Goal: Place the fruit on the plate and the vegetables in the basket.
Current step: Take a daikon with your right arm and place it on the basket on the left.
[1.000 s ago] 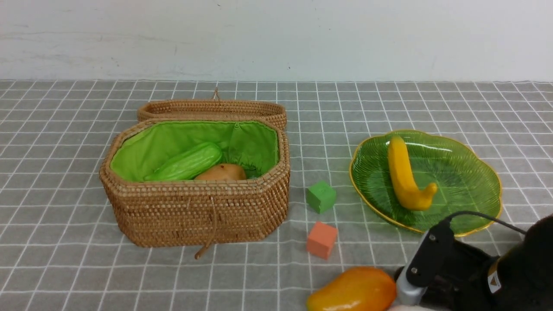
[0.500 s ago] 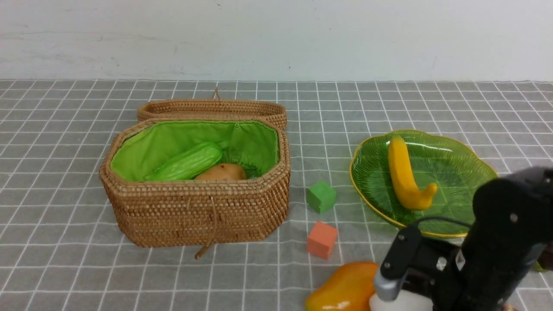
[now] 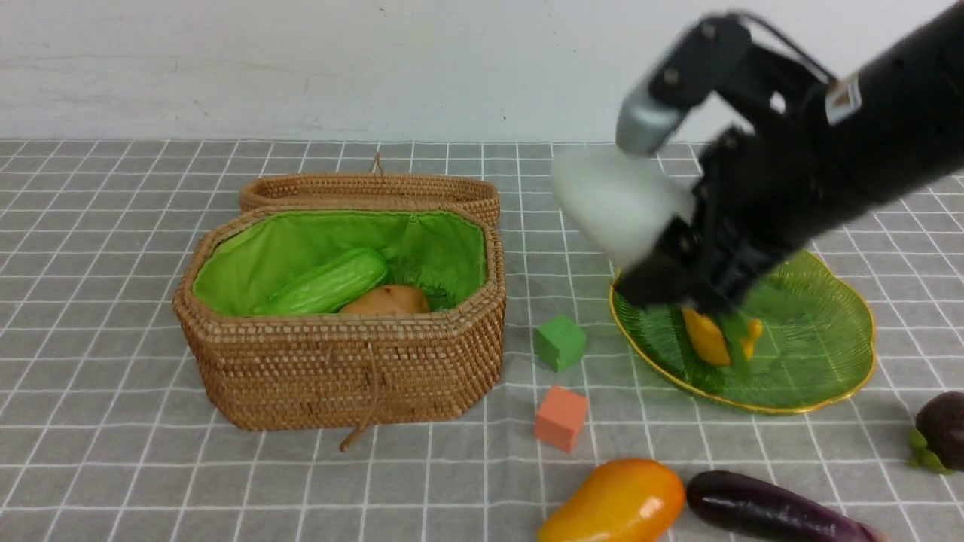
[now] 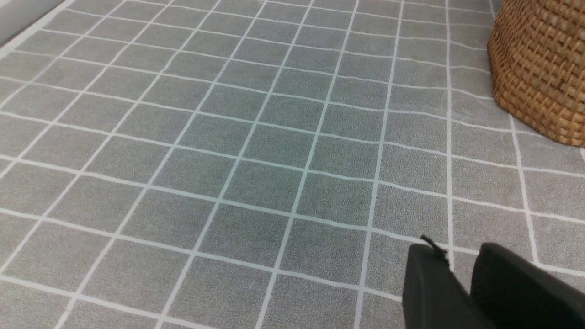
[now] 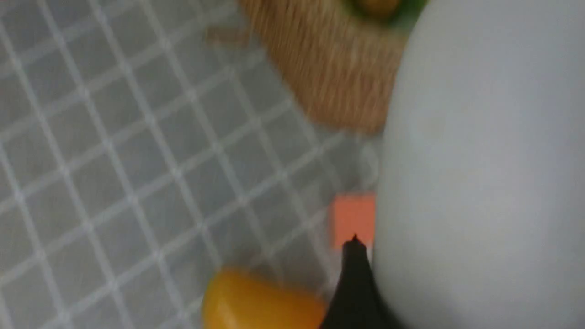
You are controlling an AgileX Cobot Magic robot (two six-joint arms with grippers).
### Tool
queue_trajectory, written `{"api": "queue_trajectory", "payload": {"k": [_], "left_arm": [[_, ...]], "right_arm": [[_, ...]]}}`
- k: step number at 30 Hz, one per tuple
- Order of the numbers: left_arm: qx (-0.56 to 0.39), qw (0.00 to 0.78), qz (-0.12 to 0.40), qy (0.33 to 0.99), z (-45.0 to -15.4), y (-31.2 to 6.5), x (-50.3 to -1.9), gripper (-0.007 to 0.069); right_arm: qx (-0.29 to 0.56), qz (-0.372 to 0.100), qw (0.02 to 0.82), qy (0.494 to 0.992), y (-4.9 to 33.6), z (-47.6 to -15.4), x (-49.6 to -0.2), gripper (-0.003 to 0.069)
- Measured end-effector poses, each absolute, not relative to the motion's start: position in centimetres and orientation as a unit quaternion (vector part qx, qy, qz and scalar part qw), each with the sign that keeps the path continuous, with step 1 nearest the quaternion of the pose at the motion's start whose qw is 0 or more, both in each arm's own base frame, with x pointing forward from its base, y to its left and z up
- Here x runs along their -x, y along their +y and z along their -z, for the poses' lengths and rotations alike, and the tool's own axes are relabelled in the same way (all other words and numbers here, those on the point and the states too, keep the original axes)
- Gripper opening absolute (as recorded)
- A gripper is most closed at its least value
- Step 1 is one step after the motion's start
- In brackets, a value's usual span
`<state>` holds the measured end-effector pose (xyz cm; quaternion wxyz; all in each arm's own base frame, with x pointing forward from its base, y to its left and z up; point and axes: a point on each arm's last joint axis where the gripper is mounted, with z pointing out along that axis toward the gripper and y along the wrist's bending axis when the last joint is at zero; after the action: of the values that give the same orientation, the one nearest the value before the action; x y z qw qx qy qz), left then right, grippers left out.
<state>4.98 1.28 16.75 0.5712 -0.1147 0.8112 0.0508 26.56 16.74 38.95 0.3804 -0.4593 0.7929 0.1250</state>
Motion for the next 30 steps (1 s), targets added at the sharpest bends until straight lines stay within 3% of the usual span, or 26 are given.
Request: {"api": "queue_trajectory", "payload": {"k": [3,6,8,11,13,16,19,22,25,30], "left_arm": [[0.115,0.571,-0.051,0.811,-16.7,1.3,-5.0,0.0146],[0.115,0.571,-0.051,0.811,-16.7,1.3,-5.0,0.0146],[0.115,0.571,-0.051,0.811,-16.7,1.3,-5.0,0.0146],[0.115,0.571,-0.051,0.811,-16.7,1.3,-5.0,0.0146],[0.115,0.571,-0.051,0.811,-16.7,1.3,-5.0,0.0146],[0.115,0.571,-0.051,0.811,-16.7,1.3,-5.0,0.0146],[0.115,0.571,-0.051,0.811,-16.7,1.3,-5.0,0.0146],[0.115,0.571,-0.051,0.811,-16.7,1.3,-5.0,0.0146],[0.115,0.571,-0.051,0.811,-16.7,1.3,-5.0,0.0146],[0.115,0.571,-0.051,0.811,-16.7,1.3,-5.0,0.0146]], "right_arm": [[0.414,-0.167,0.508,0.736,18.2,-41.1,-28.0,0.051],[0.395,-0.174,0.571,0.698,20.0,-41.2,-29.5,0.051],[0.398,-0.176,0.587,0.683,21.3,-40.5,-30.0,0.051],[0.421,-0.159,0.594,0.666,26.0,-36.3,-31.7,0.051],[0.432,-0.142,0.59,0.667,27.4,-34.3,-32.4,0.051],[0.438,-0.114,0.562,0.692,30.3,-28.7,-33.7,0.051],[0.42,-0.106,0.544,0.719,31.0,-26.0,-34.4,0.051],[0.392,-0.118,0.539,0.736,30.9,-25.7,-34.5,0.0536],[0.342,-0.146,0.533,0.76,30.8,-25.9,-34.5,0.0648],[0.329,-0.168,0.533,0.762,30.8,-26.6,-34.3,0.0678]]}}
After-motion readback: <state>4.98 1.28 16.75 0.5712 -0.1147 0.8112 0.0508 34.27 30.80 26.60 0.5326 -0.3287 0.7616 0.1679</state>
